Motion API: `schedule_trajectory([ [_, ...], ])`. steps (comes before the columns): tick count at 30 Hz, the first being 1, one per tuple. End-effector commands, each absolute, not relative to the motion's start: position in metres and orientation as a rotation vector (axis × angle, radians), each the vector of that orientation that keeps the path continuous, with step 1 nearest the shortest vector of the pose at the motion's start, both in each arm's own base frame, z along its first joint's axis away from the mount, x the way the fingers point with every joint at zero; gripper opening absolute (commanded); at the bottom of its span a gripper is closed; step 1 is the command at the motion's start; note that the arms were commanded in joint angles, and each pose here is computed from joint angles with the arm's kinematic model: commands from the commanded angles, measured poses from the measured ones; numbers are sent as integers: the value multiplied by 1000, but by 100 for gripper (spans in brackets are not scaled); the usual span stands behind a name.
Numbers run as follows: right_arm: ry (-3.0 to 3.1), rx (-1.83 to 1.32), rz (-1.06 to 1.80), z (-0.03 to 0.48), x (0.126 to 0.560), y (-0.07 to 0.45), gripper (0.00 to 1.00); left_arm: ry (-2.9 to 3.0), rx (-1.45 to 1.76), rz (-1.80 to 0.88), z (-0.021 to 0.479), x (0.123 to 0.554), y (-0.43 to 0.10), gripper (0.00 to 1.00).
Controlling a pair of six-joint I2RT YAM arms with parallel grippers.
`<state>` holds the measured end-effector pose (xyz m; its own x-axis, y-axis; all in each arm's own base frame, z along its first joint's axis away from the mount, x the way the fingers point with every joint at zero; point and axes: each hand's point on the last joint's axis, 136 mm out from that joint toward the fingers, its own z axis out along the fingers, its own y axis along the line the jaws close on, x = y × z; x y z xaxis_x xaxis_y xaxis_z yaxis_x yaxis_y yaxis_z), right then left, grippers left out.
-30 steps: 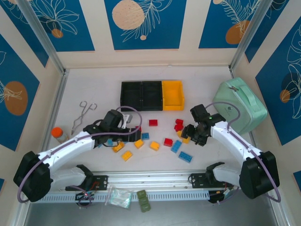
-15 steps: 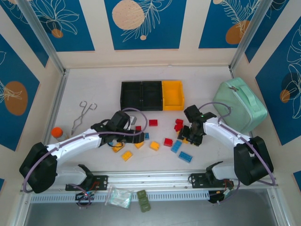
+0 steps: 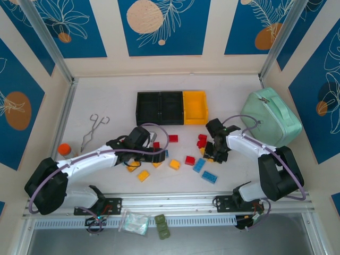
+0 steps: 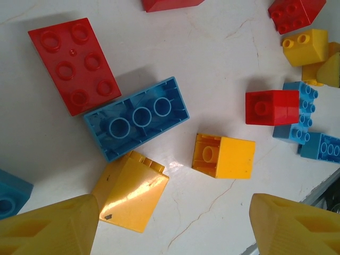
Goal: Sort the legos into containers by color
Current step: Pick up the lego from the bottom-right of the table, then place the lego in the container.
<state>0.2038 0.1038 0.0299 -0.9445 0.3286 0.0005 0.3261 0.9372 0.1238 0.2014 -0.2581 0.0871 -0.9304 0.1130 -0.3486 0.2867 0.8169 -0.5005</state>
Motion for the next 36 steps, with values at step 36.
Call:
schedule_trajectory([
  [36, 2914, 225, 282, 114, 398, 167, 26, 2564, 127, -780, 119, 214, -246, 76],
])
